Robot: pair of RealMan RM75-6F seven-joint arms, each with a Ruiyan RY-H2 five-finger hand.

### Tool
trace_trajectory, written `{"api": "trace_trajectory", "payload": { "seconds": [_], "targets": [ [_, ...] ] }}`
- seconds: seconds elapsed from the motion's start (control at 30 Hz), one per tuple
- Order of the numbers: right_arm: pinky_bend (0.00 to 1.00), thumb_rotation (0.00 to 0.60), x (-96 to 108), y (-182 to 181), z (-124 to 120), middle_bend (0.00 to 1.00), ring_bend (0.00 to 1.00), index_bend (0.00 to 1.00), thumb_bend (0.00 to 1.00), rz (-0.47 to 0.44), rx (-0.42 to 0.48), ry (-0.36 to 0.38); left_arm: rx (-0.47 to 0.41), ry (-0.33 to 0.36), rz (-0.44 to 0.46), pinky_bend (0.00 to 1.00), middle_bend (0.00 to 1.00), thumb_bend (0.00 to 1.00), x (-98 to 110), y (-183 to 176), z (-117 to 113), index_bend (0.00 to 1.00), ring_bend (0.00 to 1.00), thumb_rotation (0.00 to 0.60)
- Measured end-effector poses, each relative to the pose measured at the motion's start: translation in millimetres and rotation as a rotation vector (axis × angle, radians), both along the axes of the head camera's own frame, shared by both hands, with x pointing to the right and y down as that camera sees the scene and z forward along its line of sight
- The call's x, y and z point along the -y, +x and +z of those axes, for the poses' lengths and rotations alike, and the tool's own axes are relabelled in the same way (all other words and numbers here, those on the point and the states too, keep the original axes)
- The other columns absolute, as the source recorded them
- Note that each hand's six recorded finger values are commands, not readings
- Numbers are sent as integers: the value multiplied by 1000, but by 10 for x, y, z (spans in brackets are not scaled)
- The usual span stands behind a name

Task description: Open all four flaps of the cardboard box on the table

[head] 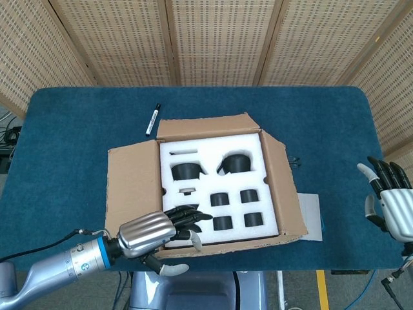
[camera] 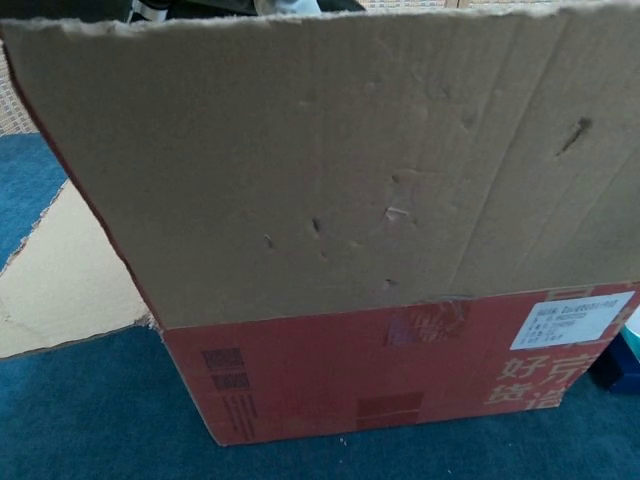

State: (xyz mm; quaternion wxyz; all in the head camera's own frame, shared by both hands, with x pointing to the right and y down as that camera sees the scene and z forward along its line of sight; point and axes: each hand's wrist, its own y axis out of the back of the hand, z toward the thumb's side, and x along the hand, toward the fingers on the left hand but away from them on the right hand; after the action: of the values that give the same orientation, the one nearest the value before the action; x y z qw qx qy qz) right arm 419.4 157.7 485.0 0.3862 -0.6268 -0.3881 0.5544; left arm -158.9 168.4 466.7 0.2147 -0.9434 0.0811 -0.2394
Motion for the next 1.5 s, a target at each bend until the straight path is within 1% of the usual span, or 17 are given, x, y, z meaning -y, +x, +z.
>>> {"api": "trace_trajectory", "payload": {
  "seconds": [0.23,0.37,0.53,0.63,0.73,0.83,0.93,1.03,1.17,1.27,1.37,1.5],
  "targets": [
    [0,600,-3,1,-5,31,0,99,775,2,-2,0,25,1,52,0,0,313,-89,12,42,339,0,101],
    [0,600,-1,-3,-4,32,0,99,775,1,-1,0,45,13,57,0,0,312,-77,-16,83,339,0,102],
    [0,600,1,-10,-3,32,0,99,775,1,-1,1,77,-12,84,0,0,311,-129,-14,152,339,0,102],
    [0,600,-7,1,-8,31,0,99,775,3,-4,-2,73,6,74,0,0,311,-97,-26,148,339,0,102],
    [0,600,-4,2,3,32,0,99,775,3,-2,-4,78,48,51,0,0,312,-23,-76,146,339,0,97],
    [0,600,-19,3,13,32,0,99,775,2,0,-5,98,106,27,0,0,313,63,-165,168,330,0,97],
    [0,600,-36,14,34,32,0,99,775,5,-1,-6,126,181,-6,0,0,314,151,-285,200,313,0,99],
    [0,600,-47,44,55,32,0,99,775,15,-13,-7,158,271,-61,0,0,313,244,-442,223,300,0,101],
    [0,600,-26,88,98,32,0,99,775,34,-19,-11,208,400,-178,0,0,311,363,-734,228,278,0,119],
    [0,600,-27,114,122,31,0,99,775,43,-23,-8,256,480,-270,0,0,308,410,-985,235,270,0,124],
    [0,600,-38,135,127,31,0,99,775,46,-37,1,302,533,-369,0,0,307,423,-1260,250,264,0,130],
    [0,600,-65,155,140,31,0,99,775,55,-50,11,362,576,-493,0,0,306,388,-1633,282,259,0,142]
  ]
}}
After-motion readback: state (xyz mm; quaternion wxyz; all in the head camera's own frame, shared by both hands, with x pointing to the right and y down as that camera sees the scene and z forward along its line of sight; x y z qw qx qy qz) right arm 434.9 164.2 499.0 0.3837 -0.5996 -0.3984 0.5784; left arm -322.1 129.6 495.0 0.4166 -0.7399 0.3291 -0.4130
